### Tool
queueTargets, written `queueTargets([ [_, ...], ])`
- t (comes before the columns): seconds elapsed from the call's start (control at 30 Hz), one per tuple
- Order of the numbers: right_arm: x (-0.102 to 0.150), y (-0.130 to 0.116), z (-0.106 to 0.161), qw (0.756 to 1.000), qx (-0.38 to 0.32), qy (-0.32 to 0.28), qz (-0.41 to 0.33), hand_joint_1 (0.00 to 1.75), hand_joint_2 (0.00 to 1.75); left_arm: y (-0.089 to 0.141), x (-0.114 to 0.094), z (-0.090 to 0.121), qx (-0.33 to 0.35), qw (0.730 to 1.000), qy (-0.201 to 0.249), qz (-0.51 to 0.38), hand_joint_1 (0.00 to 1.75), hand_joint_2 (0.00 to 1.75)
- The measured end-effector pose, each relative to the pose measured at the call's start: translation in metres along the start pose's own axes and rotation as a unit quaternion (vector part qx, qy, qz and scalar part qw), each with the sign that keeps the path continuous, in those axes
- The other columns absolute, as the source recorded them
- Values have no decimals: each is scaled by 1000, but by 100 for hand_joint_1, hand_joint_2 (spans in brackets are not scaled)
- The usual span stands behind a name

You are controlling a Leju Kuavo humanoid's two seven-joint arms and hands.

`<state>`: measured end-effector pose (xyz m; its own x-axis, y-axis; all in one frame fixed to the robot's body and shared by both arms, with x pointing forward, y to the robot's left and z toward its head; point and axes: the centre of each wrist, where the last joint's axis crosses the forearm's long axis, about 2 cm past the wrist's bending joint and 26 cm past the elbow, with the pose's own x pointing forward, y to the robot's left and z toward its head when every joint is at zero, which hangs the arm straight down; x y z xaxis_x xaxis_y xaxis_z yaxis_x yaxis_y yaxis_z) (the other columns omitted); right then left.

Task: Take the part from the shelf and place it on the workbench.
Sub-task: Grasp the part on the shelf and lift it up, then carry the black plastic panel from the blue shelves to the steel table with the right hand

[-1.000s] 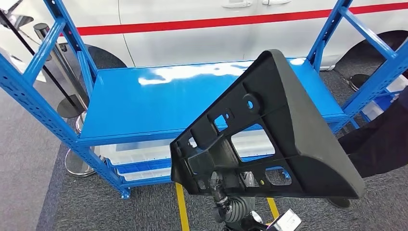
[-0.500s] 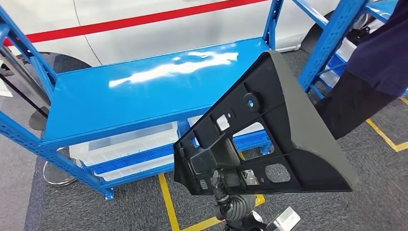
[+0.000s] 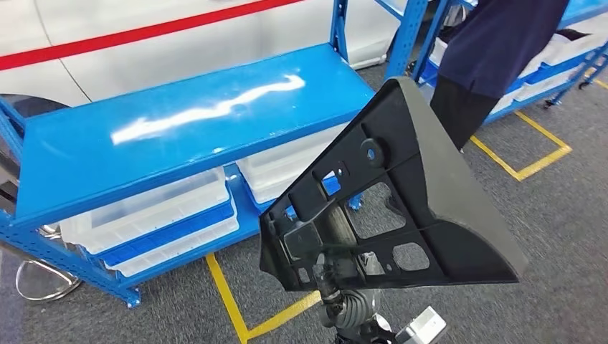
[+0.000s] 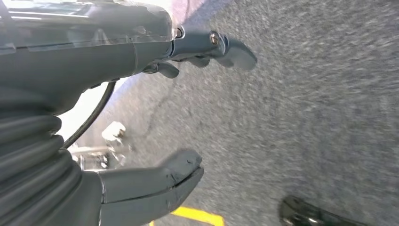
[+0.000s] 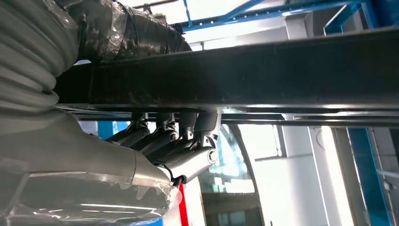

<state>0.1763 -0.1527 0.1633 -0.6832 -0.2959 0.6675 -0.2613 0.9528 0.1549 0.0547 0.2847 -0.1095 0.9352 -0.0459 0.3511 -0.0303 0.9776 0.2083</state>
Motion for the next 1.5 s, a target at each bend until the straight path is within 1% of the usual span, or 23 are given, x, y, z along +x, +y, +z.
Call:
queueTargets([
  [0.3, -1, 0, 1, 1000, 0, 2, 1, 175, 175, 2, 3, -1, 2, 1000, -2, 2, 0, 175],
  [0.33, 0, 0, 1, 1000, -1, 3, 4, 175, 175, 1, 4, -1, 2, 1000, -3, 3, 0, 175],
  [0.4, 0, -3, 5, 999, -17, 7, 33, 175, 175, 1, 4, -1, 5, 1000, 0, 10, 0, 175],
  [0.5, 1, -14, 22, 995, -56, 31, 82, 175, 175, 0, -1, 0, 10, 1000, 11, 22, 0, 175],
  [0.63, 6, -26, 47, 990, -75, 70, 98, 175, 175, 1, -7, 2, 15, 999, 19, 29, 0, 175],
  [0.77, 8, -29, 57, 988, -77, 85, 107, 175, 175, 1, -6, 1, 16, 999, 18, 32, 0, 175],
  [0.97, 11, -32, 65, 985, -81, 98, 114, 175, 175, -2, -2, 1, 12, 999, 15, 35, 0, 175],
  [1.17, 10, -33, 71, 984, -78, 109, 114, 175, 175, -2, -4, 1, 13, 999, 14, 38, 0, 175],
  [1.5, 11, -33, 75, 983, -83, 116, 118, 175, 175, -5, -1, 2, 9, 999, 9, 42, 0, 175],
])
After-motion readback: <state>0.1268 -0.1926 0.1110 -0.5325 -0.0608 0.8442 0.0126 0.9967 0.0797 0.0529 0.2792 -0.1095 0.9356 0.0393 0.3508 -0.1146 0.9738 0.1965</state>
